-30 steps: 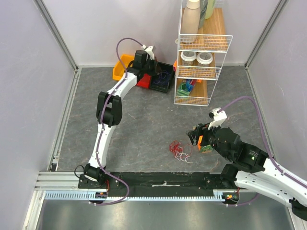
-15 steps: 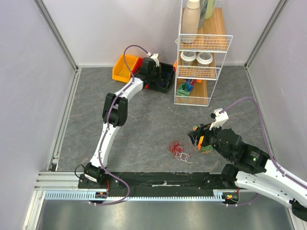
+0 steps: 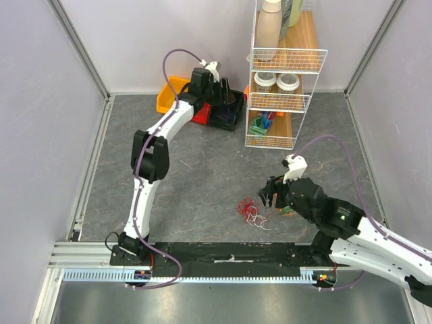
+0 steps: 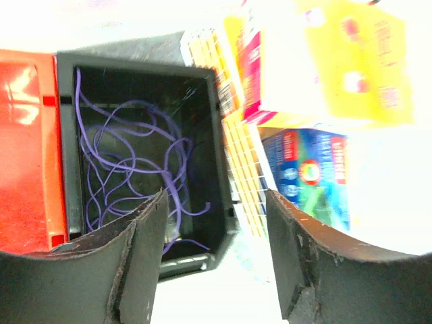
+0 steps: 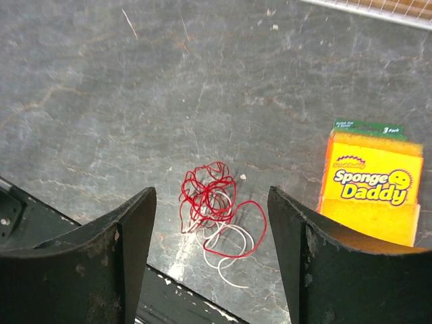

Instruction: Untangle the cables

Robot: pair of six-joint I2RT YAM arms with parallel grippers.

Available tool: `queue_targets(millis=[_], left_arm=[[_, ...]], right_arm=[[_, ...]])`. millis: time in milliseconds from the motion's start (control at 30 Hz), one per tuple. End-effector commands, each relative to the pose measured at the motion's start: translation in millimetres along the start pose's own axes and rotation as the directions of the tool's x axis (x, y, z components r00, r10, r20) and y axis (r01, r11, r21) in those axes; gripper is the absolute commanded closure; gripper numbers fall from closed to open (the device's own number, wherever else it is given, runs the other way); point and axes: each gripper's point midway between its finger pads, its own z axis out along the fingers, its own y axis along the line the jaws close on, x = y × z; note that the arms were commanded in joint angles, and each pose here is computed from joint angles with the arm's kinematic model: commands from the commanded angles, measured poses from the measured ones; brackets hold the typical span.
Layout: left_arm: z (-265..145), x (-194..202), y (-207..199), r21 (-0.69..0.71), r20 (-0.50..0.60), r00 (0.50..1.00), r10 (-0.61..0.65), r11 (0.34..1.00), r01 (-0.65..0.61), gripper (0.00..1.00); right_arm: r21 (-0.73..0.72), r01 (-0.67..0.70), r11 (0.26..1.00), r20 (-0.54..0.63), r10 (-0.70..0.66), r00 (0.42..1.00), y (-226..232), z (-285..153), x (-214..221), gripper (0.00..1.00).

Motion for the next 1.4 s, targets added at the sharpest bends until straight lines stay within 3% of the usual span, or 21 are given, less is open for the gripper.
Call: queue_targets(millis=[0,233,367,500,600,733,867,1033,1367], left_arm=[[-70,-70,-54,0.086,0.117,0.993,0.010,0.996,-0.020,0.34],[-121,-50,-50,0.018,0.113,0.993,-0.019,1.000,0.017,0.35],[-167,-17,-71,0.111,0.105,0.990,-0.099,0.990,0.087,0.35],[-208,54,-112,0.287,0.036,0.983,-0.180,0.944,0.162,0.37],[-227,126,-148,0.350,-0.086,0.988,-0.125,0.925,0.147,0.38],[-246,213,-180,0.384,-0.219,0.976,-0.006,0.919,0.092,0.34],[-251,255,-185,0.354,-0.264,0.964,0.009,0.931,0.089,0.33],[-238,277,-180,0.301,-0.324,0.946,0.015,0.950,0.088,0.39],[-215,295,-178,0.263,-0.368,0.929,0.030,0.962,0.073,0.38]], right_arm=[[-0.022,-0.011,1.000,-0.078,0.009,0.997,12,15,15,0.25],[-0.001,-0.017,1.000,-0.152,0.016,0.988,14,27,32,0.26],[0.027,0.002,1.000,-0.192,0.003,0.981,10,34,44,0.26],[0.035,0.033,0.999,-0.261,-0.023,0.965,9,47,66,0.35],[0.012,0.009,1.000,-0.284,-0.005,0.959,12,54,82,0.51],[0.080,-0.019,0.997,-0.300,0.042,0.953,-2,57,99,0.52],[0.226,-0.028,0.974,-0.307,0.098,0.947,-30,51,112,0.48],[0.259,-0.026,0.966,-0.334,0.115,0.936,-40,45,124,0.48],[0.271,0.000,0.963,-0.318,0.089,0.944,-48,37,119,0.47]])
